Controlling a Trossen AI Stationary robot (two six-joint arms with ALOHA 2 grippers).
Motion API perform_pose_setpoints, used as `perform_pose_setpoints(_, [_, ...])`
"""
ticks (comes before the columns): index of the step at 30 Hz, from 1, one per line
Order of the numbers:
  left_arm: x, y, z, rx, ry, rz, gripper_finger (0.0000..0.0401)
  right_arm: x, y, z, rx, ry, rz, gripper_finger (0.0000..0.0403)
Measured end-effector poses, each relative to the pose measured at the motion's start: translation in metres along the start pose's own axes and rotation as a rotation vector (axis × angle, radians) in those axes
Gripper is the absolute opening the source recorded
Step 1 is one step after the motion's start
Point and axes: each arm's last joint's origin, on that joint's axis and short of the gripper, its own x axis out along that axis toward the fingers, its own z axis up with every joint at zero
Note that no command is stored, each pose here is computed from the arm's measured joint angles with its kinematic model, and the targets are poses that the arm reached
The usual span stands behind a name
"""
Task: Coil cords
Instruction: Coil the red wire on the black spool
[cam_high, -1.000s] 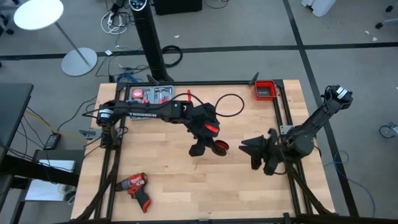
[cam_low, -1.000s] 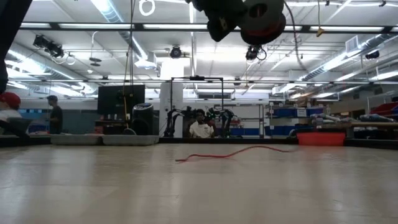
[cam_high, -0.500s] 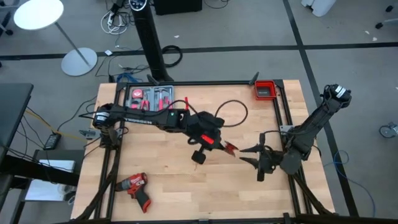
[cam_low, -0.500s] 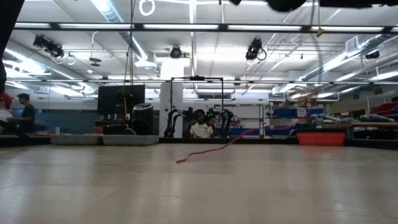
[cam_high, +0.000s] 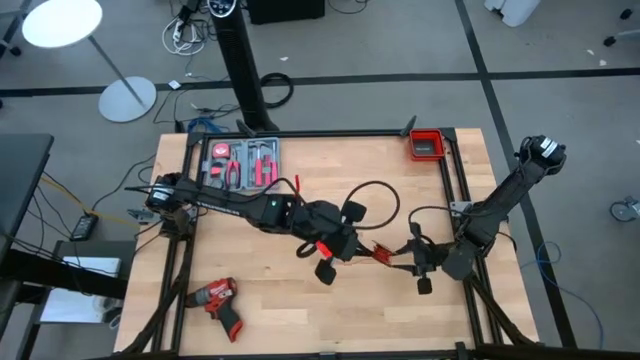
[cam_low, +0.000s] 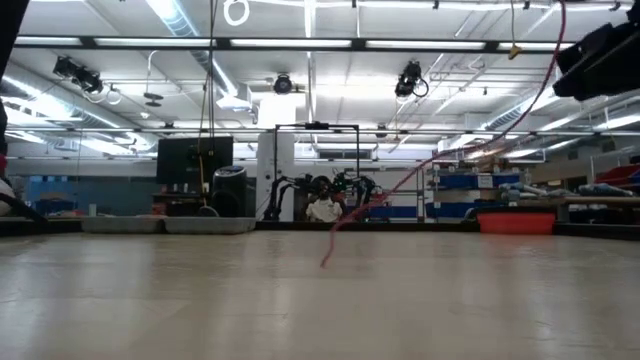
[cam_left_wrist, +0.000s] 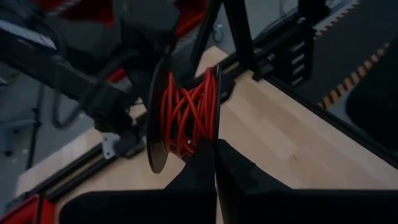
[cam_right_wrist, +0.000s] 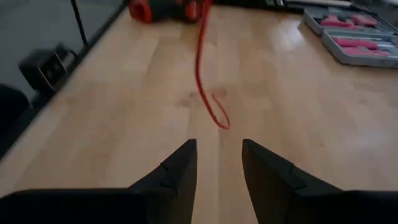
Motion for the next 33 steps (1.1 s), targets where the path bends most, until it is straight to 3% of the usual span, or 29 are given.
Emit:
perform_pose_setpoints(10, [0.000,-0.010,0.014,0.015,-0.050,0.103,0.0000,0.014,-0.021,-0.042,0.168,-0.205,0.067,0.0123])
perform_pose_setpoints(15, [0.000,-0.010,0.016,0.014,-0.050,0.149,0.0000,0.020,-0.017,-0.037,0.097,-0.210,0.104,0.0122])
perform_pose_setpoints(21, [-0.001,-0.009,0.018,0.013,-0.065,0.159,0.0000,0.029,-0.010,-0.026,-0.002,-0.215,0.068,0.0110])
perform_pose_setpoints(33, [0.000,-0.008,0.018,0.012,-0.064,0.172,0.0000,0.037,-0.015,-0.018,0.035,-0.253,0.083,0.0082])
